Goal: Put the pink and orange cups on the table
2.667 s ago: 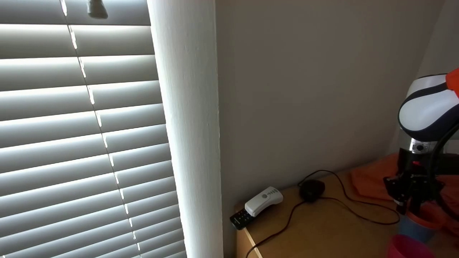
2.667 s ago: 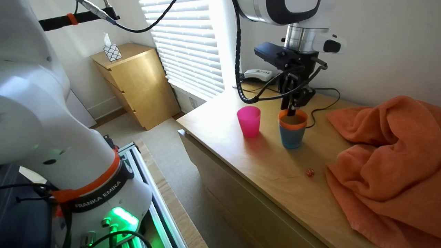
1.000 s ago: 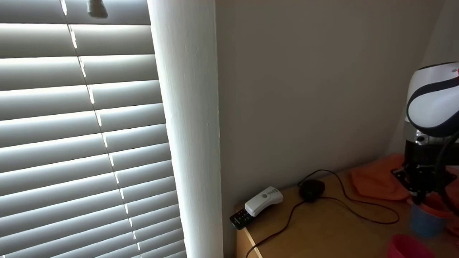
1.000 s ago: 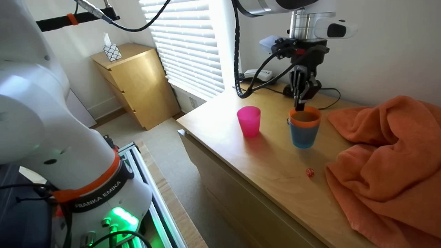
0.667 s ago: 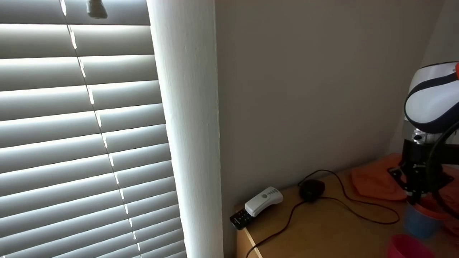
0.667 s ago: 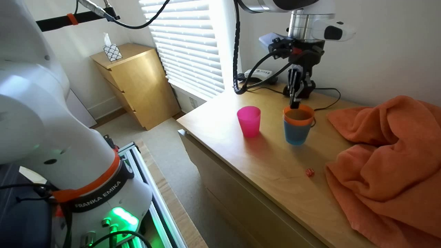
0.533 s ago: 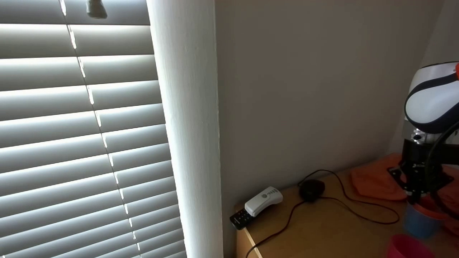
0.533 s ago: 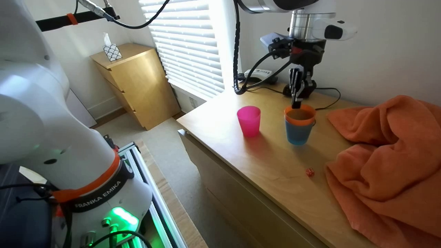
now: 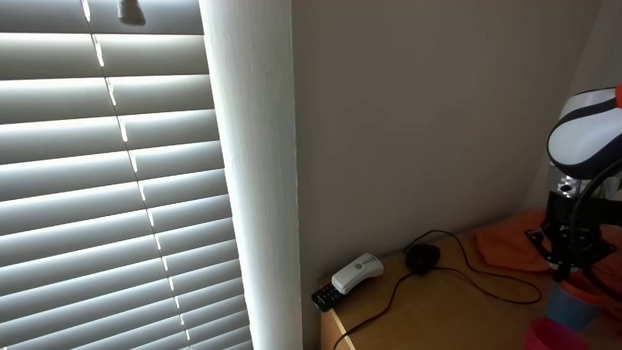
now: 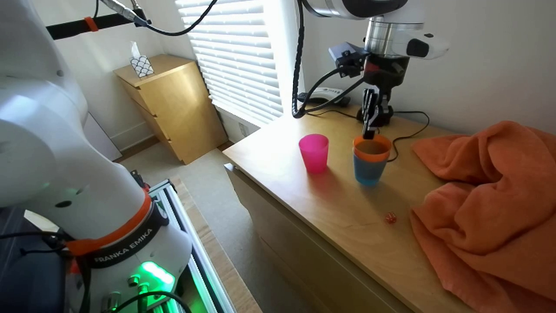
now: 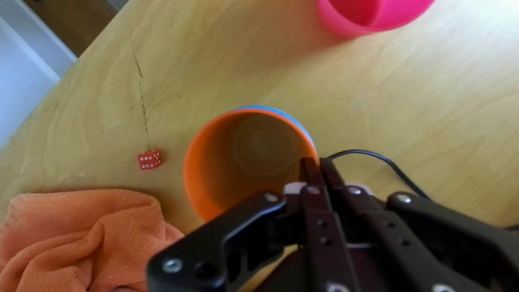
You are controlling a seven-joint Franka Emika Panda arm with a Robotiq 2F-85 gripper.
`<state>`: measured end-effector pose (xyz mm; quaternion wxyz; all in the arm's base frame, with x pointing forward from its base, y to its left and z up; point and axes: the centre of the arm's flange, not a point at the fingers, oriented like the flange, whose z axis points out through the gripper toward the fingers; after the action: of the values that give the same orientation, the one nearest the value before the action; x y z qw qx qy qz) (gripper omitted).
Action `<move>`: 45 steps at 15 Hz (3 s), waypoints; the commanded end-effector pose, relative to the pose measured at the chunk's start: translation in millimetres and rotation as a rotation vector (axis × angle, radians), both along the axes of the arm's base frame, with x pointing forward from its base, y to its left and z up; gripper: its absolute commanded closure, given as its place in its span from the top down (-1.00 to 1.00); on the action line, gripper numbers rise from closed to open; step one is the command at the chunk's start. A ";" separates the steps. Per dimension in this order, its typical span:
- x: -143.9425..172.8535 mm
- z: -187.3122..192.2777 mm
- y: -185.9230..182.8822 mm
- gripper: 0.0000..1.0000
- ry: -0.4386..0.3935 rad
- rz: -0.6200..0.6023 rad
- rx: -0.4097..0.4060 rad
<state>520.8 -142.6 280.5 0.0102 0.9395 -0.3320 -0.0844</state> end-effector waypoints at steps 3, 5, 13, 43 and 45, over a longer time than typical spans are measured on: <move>1.8 1.1 -8.1 -0.98 -0.030 -0.092 -0.088; 0.5 2.1 -9.2 -0.98 -0.048 -0.117 -0.155; -14.4 55.0 16.5 -0.98 -0.082 -0.059 -0.119; 4.0 -24.9 78.9 -0.98 -0.007 0.265 -0.017; 5.3 -27.8 76.7 -0.98 -0.002 0.266 -0.020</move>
<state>521.8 -59.9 259.7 0.0258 0.9739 -0.2111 -0.0788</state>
